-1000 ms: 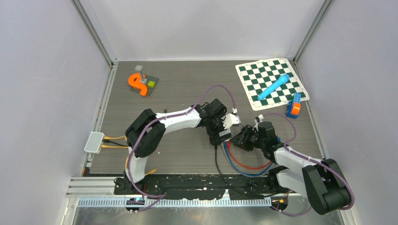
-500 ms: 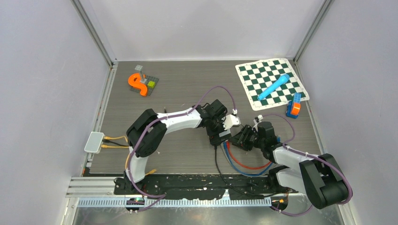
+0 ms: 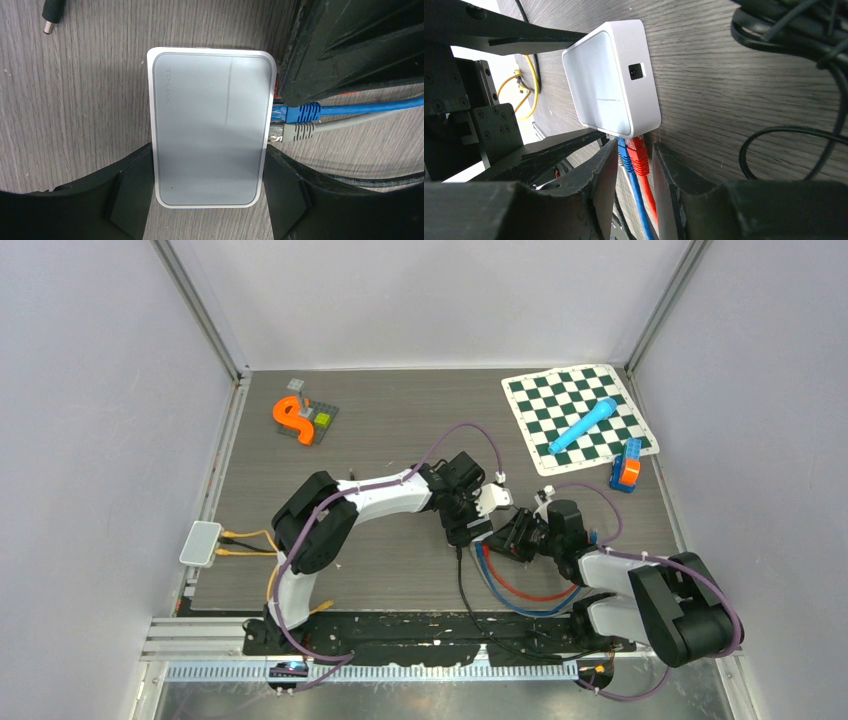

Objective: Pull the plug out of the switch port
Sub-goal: Pull the connector from the switch port.

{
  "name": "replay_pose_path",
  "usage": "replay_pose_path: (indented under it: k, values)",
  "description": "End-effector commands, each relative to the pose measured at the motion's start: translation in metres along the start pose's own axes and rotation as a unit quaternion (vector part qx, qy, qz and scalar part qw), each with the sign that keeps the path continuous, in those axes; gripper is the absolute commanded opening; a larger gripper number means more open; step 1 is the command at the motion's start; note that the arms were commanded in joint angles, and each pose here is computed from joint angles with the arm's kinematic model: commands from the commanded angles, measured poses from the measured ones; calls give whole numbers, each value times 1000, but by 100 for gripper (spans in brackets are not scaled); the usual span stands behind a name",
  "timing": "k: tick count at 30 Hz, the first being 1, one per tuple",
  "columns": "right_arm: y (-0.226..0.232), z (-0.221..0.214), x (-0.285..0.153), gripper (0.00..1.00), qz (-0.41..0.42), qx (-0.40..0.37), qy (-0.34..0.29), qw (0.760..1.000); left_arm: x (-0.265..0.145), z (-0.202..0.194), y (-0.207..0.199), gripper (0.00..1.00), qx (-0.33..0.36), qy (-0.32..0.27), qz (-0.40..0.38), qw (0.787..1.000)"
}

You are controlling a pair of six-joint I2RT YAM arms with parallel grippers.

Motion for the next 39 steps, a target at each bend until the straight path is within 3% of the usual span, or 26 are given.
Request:
replay_pose_path:
  k: [1,11,21,26,35,39]
  values:
    - [7,1,3,39,28,-19,0,999,2,5,-1,68,6,-2,-6,1000]
    - [0,-5,11,30,47,32,0,998,-1,7,-1,66,7,-5,-5,1000]
    - [-4,-3,10,26,44,30,-8,999,0,6,-3,65,4,-6,-9,1000]
    - [-7,-1,13,41,30,25,-7,999,0,7,-5,65,7,-9,-14,1000]
    - [-26,-8,5,57,-16,7,-13,1000,1,6,-8,65,7,-6,-26,1000]
    - [-27,-6,-1,58,-28,-4,-25,999,1,8,-8,64,6,-6,-26,1000]
Point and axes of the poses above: each gripper's point midway between its finger pads, its own x axis out along the fingers, its own y axis along the line the jaws close on, z = x × y, the point moved 1 cm from there along -x, back along the fingers, and after that the axes turned 6 degrees about -x, right-handed, at the moved point
